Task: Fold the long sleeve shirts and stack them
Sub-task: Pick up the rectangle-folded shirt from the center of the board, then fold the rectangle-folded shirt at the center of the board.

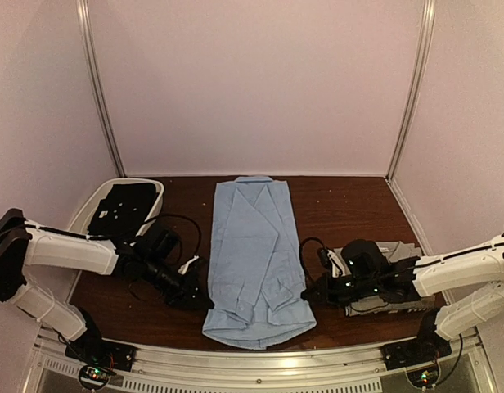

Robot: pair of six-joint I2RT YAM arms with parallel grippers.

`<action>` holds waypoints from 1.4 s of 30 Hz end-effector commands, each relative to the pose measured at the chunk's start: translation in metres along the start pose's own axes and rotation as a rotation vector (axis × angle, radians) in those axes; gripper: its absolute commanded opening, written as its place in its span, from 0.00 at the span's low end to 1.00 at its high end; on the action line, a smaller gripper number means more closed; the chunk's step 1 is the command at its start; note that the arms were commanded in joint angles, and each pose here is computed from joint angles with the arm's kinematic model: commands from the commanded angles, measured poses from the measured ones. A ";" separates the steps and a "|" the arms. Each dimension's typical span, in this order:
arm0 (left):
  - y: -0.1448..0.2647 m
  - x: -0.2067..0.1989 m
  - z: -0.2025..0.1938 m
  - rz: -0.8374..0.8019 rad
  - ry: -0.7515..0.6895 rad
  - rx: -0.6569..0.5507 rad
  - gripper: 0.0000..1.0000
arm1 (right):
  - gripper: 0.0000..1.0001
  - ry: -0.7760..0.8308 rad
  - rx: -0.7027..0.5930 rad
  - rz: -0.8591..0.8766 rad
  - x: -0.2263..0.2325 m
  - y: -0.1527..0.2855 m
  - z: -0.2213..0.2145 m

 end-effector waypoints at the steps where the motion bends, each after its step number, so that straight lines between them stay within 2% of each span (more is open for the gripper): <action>1: 0.016 -0.035 0.018 -0.170 -0.043 -0.045 0.00 | 0.00 0.025 -0.067 0.047 0.017 0.005 0.027; 6: 0.029 -0.051 0.044 -0.284 -0.008 -0.117 0.00 | 0.00 0.035 -0.130 0.103 0.032 0.002 0.061; 10: 0.041 -0.050 0.082 -0.310 0.038 -0.212 0.00 | 0.00 0.030 -0.204 0.096 0.031 -0.007 0.097; 14: 0.051 -0.034 0.123 -0.299 0.093 -0.318 0.00 | 0.00 -0.023 -0.268 0.068 0.013 -0.021 0.135; 19: 0.049 -0.007 0.153 -0.302 0.166 -0.389 0.00 | 0.00 -0.089 -0.302 0.063 -0.012 -0.038 0.165; 25: 0.042 -0.001 0.167 -0.317 0.178 -0.408 0.00 | 0.00 -0.109 -0.286 0.047 -0.025 -0.056 0.173; 37: 0.038 0.007 0.173 -0.248 0.170 -0.410 0.00 | 0.02 -0.104 -0.338 0.028 -0.025 -0.043 0.185; 42: 0.042 0.009 0.176 -0.203 0.153 -0.436 0.36 | 0.27 -0.066 -0.340 -0.007 -0.022 -0.036 0.188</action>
Point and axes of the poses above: each gripper's point midway between its finger pads, its own y axis back along the fingers, its own x axis along the line the jaws close on, z = x × y, the point moved 6 cm from there along y, back along the fingers, and after that the axes turned 2 degrees about y, right-handed, at the moved point
